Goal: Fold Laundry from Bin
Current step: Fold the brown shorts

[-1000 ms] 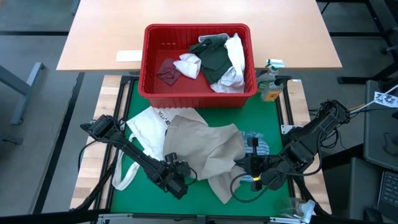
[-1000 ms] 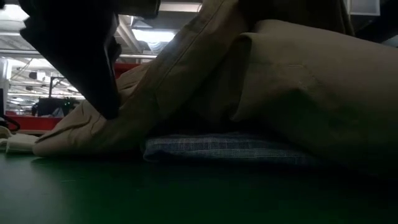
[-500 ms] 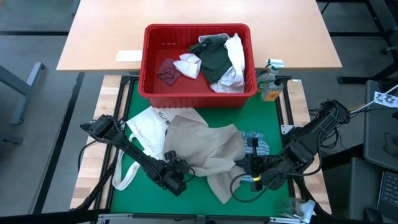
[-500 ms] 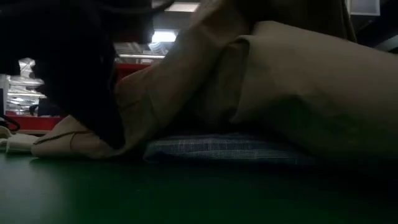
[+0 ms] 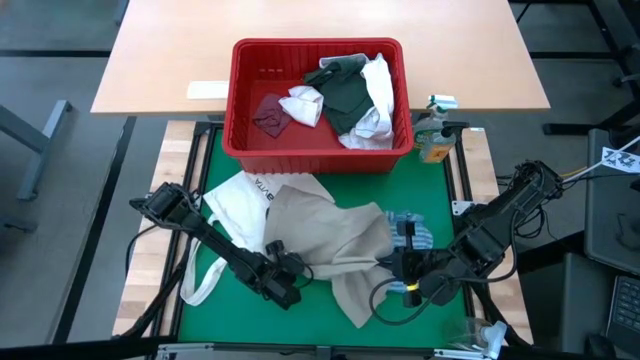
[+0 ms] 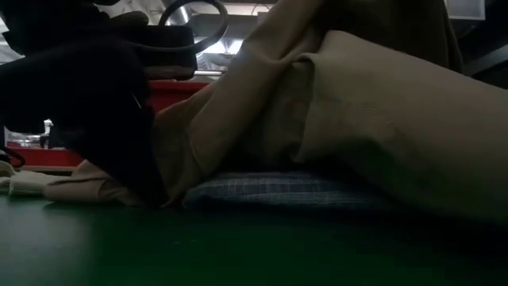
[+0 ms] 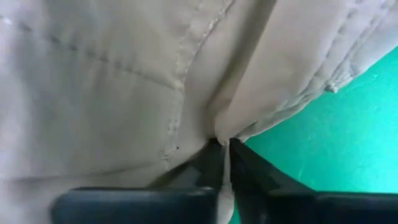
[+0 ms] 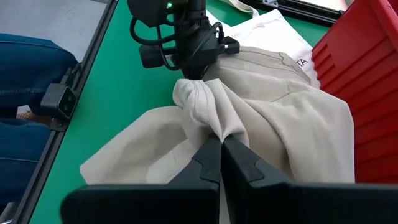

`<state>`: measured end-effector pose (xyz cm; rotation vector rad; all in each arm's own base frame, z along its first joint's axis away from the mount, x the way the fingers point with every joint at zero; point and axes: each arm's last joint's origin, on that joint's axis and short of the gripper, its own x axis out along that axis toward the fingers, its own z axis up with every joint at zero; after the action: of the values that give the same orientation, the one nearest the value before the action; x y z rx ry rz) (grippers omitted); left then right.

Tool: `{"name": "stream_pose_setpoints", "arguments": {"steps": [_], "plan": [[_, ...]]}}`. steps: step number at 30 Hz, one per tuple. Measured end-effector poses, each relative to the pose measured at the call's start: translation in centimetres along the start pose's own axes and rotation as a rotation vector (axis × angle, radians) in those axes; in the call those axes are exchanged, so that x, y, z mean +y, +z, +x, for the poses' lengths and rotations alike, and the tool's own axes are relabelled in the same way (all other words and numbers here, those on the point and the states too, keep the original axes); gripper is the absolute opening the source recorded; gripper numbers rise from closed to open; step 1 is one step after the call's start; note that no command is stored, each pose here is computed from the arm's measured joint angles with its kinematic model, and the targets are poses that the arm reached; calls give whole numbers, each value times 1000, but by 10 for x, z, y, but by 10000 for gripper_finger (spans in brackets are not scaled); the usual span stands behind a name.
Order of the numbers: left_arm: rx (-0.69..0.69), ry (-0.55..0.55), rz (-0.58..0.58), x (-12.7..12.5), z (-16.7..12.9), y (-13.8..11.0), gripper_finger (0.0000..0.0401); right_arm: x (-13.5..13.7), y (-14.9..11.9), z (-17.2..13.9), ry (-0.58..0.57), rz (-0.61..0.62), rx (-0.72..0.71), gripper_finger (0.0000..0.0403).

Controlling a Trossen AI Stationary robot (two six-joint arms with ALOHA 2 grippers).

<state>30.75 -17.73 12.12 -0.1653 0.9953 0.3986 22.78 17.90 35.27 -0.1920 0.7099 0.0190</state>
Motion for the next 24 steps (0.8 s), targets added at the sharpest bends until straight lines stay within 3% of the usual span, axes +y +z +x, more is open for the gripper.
{"name": "stream_pose_setpoints", "arguments": {"steps": [5,9,12,17,24], "plan": [[48,-41,-4,-2,-3,3,6,0,0,0,0,-9,-1,1],[125,-89,4,-3,-23,13,3,-1,1,-2,2,-11,-11,1],[137,-111,-1,1,-53,30,2,-4,6,-8,-18,-6,-27,1],[130,-54,13,21,-107,54,1,-13,24,-28,-71,-27,-87,1],[-51,41,-53,74,-192,97,1,-51,53,-60,-204,-2,-140,1]]}}
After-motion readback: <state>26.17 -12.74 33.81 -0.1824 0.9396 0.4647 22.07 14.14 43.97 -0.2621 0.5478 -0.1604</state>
